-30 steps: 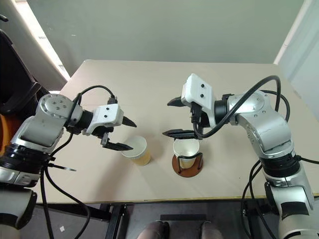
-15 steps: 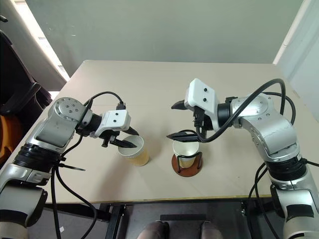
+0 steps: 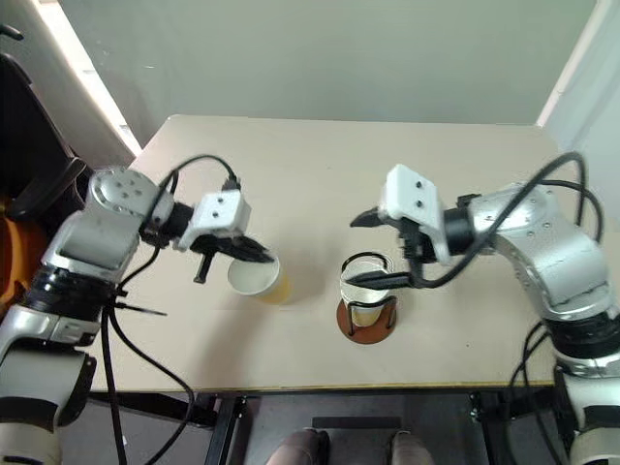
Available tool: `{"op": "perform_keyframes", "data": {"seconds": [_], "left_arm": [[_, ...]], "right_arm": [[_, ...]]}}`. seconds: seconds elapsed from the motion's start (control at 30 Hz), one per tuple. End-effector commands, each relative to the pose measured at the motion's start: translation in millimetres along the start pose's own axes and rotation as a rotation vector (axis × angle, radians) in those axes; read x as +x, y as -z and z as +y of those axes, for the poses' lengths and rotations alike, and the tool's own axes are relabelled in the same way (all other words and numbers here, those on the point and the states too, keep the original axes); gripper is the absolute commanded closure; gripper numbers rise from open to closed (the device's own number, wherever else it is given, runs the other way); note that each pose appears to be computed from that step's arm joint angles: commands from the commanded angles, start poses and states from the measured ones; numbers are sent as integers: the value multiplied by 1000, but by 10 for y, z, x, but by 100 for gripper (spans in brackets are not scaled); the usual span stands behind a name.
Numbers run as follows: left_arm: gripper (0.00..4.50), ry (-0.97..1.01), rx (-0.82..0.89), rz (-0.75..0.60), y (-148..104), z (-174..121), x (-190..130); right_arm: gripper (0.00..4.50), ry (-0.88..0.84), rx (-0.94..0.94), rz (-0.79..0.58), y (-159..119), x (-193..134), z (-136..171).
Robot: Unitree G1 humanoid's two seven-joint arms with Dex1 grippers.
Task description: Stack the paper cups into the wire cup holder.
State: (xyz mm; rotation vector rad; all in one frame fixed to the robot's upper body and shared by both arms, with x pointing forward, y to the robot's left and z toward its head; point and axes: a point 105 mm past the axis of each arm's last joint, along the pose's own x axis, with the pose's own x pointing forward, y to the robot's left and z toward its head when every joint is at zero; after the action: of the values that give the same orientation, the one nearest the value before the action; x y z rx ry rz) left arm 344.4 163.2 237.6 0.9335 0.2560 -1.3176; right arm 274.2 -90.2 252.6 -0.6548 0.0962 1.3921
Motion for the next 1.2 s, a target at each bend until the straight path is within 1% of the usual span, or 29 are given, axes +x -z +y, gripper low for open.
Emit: {"op": "perform_keyframes", "data": {"seconds": [0.03,0.07,0.13,0.2,0.33,0.43,0.53,0.63,0.87,1.03,1.2], "left_arm": [[443,-36,136,-174,-552,157,-313],[443,-28,161,-214,-669,171,-347],[443,7,227,-324,-971,178,-377],[443,70,265,-401,-1160,125,-343],[443,171,344,-418,-1318,80,-105],[443,236,382,-464,-1483,74,52],[443,280,413,-462,-1567,89,230],[443,316,438,-466,-1641,75,326],[443,354,499,-398,-1616,47,485],[443,373,526,-393,-1658,24,553],[443,413,552,-363,-1618,-52,628]], "right_arm": [[0,67,-7,-32,-89,-409,-78],[0,89,2,-26,-66,-492,-99],[0,133,33,31,61,-686,-114],[0,162,59,68,145,-819,-103],[0,211,86,93,195,-1002,-70],[0,260,95,115,239,-1084,-79],[0,271,97,119,248,-1083,-50],[0,281,98,125,251,-1072,-23],[0,307,99,140,267,-1089,17],[0,318,97,151,292,-1078,29],[0,328,102,154,308,-1070,32]]}}
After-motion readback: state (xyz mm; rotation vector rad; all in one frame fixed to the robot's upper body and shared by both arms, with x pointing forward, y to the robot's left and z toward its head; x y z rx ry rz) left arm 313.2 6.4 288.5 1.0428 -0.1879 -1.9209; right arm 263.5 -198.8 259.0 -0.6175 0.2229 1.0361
